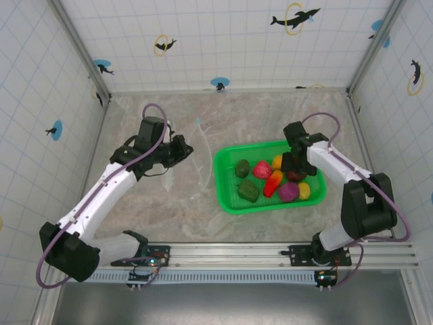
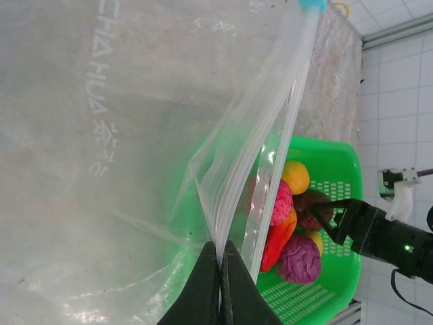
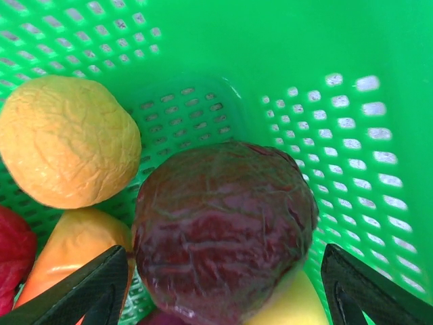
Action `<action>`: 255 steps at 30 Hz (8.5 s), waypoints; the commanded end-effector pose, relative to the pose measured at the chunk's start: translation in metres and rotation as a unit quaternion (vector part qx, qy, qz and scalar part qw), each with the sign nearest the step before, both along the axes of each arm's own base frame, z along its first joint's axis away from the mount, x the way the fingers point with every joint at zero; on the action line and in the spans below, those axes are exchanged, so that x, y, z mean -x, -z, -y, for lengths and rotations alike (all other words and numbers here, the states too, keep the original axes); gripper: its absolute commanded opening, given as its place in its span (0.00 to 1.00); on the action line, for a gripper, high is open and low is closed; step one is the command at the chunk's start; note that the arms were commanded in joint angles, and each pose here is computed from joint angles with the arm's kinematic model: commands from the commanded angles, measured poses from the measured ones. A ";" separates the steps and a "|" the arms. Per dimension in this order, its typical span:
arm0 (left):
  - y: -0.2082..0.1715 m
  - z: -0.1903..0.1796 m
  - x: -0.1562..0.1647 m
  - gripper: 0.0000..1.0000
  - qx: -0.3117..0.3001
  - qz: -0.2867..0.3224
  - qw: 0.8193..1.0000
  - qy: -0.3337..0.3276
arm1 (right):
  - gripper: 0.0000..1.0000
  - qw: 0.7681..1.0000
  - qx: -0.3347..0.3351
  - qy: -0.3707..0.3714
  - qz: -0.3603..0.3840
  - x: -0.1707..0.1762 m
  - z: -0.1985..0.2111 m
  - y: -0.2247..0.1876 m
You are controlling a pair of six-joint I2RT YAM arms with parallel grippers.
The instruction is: Place the food in the zip-top bag and seal the zipper
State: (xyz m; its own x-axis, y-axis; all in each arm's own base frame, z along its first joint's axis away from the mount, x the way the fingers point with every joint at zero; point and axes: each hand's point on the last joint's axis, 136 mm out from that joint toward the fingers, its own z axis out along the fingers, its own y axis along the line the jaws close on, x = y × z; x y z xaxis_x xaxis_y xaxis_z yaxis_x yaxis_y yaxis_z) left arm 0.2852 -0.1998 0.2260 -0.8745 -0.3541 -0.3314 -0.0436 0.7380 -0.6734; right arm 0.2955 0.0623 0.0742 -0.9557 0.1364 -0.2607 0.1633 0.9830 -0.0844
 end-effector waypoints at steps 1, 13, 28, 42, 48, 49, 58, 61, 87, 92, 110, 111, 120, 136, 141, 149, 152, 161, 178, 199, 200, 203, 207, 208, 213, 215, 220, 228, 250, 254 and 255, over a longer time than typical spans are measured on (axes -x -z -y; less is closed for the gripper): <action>0.001 0.001 -0.003 0.00 0.000 0.005 1.000 0.006 | 0.77 1.000 -0.010 0.004 -0.008 -0.003 0.003 0.013; 0.007 0.006 -0.008 0.00 0.000 -0.002 1.000 0.012 | 0.81 0.997 -0.076 -0.006 -0.029 -0.004 -0.021 0.042; -0.016 0.011 -0.014 0.00 0.014 0.016 1.000 0.018 | 0.48 0.996 -0.082 0.008 0.042 -0.016 -0.017 -0.002; -0.053 0.049 0.006 0.00 0.139 -0.011 0.986 0.094 | 0.45 0.926 -0.287 -0.098 0.226 -0.041 -0.117 -0.169; -0.048 0.059 0.011 0.00 0.170 -0.023 0.978 0.122 | 0.45 0.851 -0.395 -0.204 0.278 -0.033 -0.197 -0.262; -0.047 0.061 0.010 0.00 0.175 -0.025 0.977 0.122 | 0.45 0.841 -0.409 -0.216 0.280 -0.030 -0.208 -0.272; -0.054 0.065 0.001 0.00 0.187 -0.021 0.975 0.115 | 0.47 0.774 -0.481 -0.323 0.254 0.016 -0.284 -0.294; -0.070 0.066 -0.003 0.00 0.194 -0.007 0.974 0.115 | 0.47 0.780 -0.474 -0.321 0.253 0.021 -0.285 -0.279; -0.141 0.065 0.010 0.00 0.220 0.027 0.964 0.146 | 0.83 0.896 -0.251 -0.302 0.205 -0.006 -0.281 -0.239; -0.139 0.057 0.016 0.00 0.201 0.020 0.969 0.144 | 0.86 0.875 -0.302 -0.326 0.193 0.004 -0.301 -0.256; -0.137 0.013 0.009 0.00 0.082 0.056 0.991 0.084 | 0.52 0.946 -0.106 -0.280 0.127 -0.001 -0.232 -0.206; -0.137 0.012 0.008 0.00 0.078 0.058 0.992 0.082 | 0.55 0.947 -0.097 -0.276 0.130 -0.004 -0.229 -0.207; -0.134 0.011 0.005 0.00 0.075 0.055 0.993 0.076 | 0.59 0.945 -0.099 -0.273 0.149 -0.007 -0.238 -0.216; -0.108 0.023 -0.001 0.00 0.125 0.016 0.990 0.066 | 0.57 0.851 -0.353 -0.283 0.266 0.009 -0.249 -0.324; -0.116 0.027 0.002 0.00 0.133 0.014 0.988 0.081 | 0.55 0.920 -0.252 -0.213 0.210 0.005 -0.179 -0.239; -0.112 0.027 0.015 0.00 0.117 -0.011 0.987 0.109 | 0.57 0.961 -0.133 -0.231 0.073 0.053 -0.158 -0.109; -0.107 0.019 0.018 0.00 0.090 -0.010 0.990 0.104 | 0.68 0.953 -0.146 -0.259 0.051 0.069 -0.175 -0.080; -0.094 0.009 0.021 0.00 0.056 -0.018 0.994 0.093 | 0.84 0.941 -0.120 -0.315 0.002 0.072 -0.186 -0.015; -0.092 0.009 0.013 0.00 0.045 -0.010 0.995 0.089 | 0.61 0.933 -0.140 -0.330 -0.029 0.073 -0.188 0.030; -0.105 0.028 -0.007 0.00 0.110 0.000 0.990 0.084 | 0.50 0.841 -0.368 -0.299 0.260 0.028 -0.242 -0.282; -0.105 0.029 -0.008 0.00 0.112 0.000 0.990 0.085 | 0.50 0.832 -0.378 -0.303 0.268 0.029 -0.249 -0.294; -0.104 0.031 -0.008 0.00 0.119 -0.002 0.989 0.085 | 0.50 0.809 -0.405 -0.313 0.288 0.032 -0.268 -0.323; -0.101 0.033 -0.007 0.00 0.138 -0.003 0.987 0.081 | 0.50 0.786 -0.438 -0.329 0.285 0.037 -0.292 -0.337; -0.099 0.033 -0.006 0.00 0.141 -0.004 0.987 0.080 | 0.50 0.784 -0.444 -0.332 0.279 0.038 -0.297 -0.336; -0.101 0.033 -0.006 0.00 0.145 0.000 0.986 0.079 | 0.50 0.798 -0.435 -0.331 0.255 0.031 -0.314 -0.311; -0.104 0.032 -0.005 0.00 0.149 0.003 0.986 0.078 | 0.50 0.809 -0.424 -0.324 0.246 0.026 -0.314 -0.295; -0.110 0.032 -0.002 0.00 0.153 0.009 0.985 0.082 | 0.52 0.850 -0.378 -0.281 0.236 0.006 -0.294 -0.262; -0.134 0.034 -0.003 0.00 0.155 0.027 0.983 0.092 | 0.53 0.894 -0.285 -0.267 0.219 0.000 -0.277 -0.237; -0.120 0.028 -0.007 0.00 0.133 0.021 0.988 0.073 | 0.77 0.842 -0.322 -0.338 0.271 0.028 -0.300 -0.307; -0.119 0.025 -0.012 0.00 0.127 0.024 0.990 0.057 | 0.75 0.816 -0.372 -0.325 0.299 0.029 -0.284 -0.331; -0.119 0.025 -0.012 0.00 0.129 0.025 0.990 0.056 | 0.75 0.816 -0.378 -0.314 0.303 0.028 -0.275 -0.331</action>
State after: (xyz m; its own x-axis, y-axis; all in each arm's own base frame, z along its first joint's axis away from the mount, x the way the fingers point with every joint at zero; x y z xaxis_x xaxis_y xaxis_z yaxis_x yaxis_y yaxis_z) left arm 0.2942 -0.2298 0.3476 -0.9084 -0.3122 -0.2781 0.0776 0.5277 -0.8459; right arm 0.2737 0.3504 0.3629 -0.6738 -0.0969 -0.7325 -0.5676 0.7027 0.4291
